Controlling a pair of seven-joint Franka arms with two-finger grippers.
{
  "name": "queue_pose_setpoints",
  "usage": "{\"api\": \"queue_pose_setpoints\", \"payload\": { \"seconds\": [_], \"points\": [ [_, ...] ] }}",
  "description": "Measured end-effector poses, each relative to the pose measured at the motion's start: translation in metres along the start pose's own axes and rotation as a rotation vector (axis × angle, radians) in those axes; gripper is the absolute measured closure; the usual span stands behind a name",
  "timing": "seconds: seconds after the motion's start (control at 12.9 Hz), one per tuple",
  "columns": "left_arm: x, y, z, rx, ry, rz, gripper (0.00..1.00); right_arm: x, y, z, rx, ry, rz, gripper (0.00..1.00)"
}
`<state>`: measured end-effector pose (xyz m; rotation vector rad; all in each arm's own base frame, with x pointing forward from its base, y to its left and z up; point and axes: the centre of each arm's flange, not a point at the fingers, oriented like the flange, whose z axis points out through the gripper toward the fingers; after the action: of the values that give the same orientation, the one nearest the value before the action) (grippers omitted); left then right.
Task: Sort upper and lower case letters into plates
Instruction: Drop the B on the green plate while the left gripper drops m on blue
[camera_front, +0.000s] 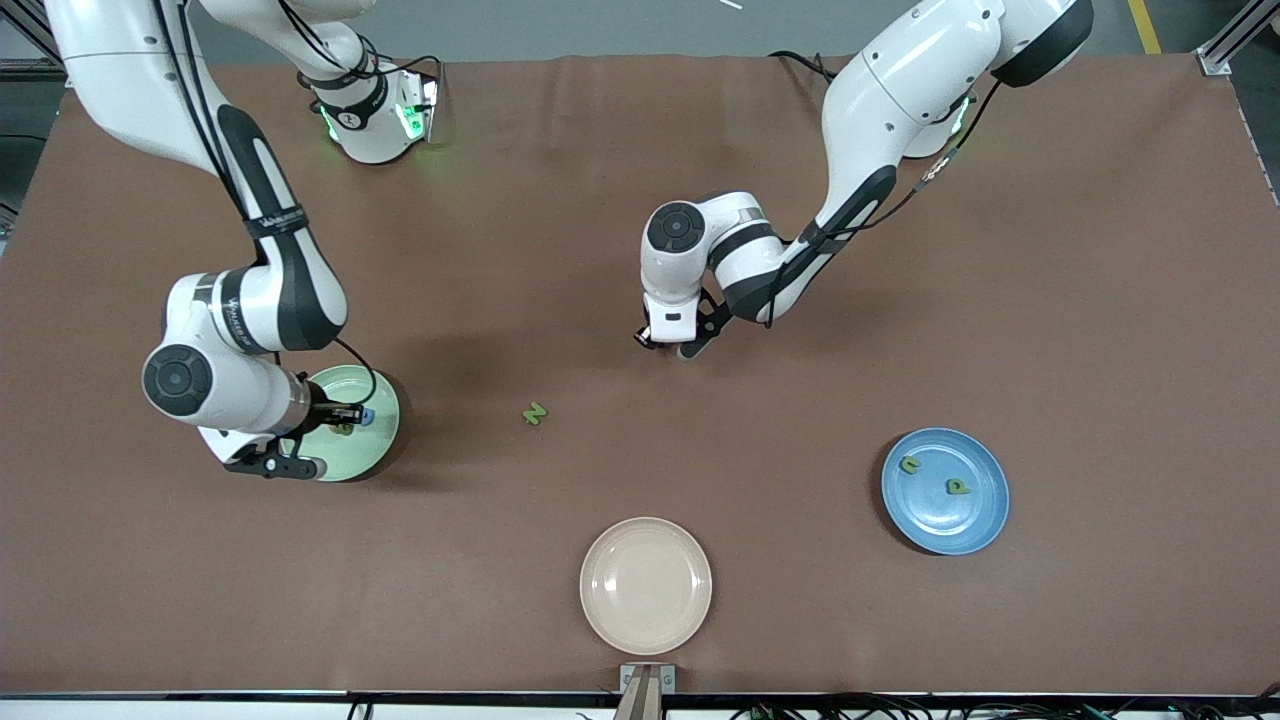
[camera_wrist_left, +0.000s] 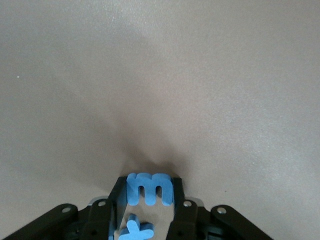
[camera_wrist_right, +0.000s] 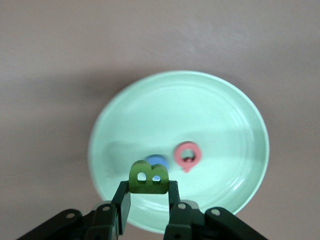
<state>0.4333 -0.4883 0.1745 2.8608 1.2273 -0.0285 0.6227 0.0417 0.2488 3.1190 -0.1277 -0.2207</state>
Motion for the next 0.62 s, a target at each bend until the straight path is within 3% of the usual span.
{"api": "queue_pose_setpoints", "payload": {
  "seconds": [0.23,0.39,0.62],
  "points": [
    [0.033,0.018,-0.016,-0.037,0.022,-0.03,0.6,-0.02,0.035,0.043,0.005,-0.026,-0.007,0.66],
    [0.083,0.032,-0.039,-0.033,0.061,-0.006,0.6,-0.024,0.036,0.049,0.005,-0.034,-0.009,0.66],
    [0.198,0.03,-0.077,-0.03,0.112,0.083,0.6,-0.024,0.03,0.046,0.008,-0.031,-0.019,0.37]
  ]
}}
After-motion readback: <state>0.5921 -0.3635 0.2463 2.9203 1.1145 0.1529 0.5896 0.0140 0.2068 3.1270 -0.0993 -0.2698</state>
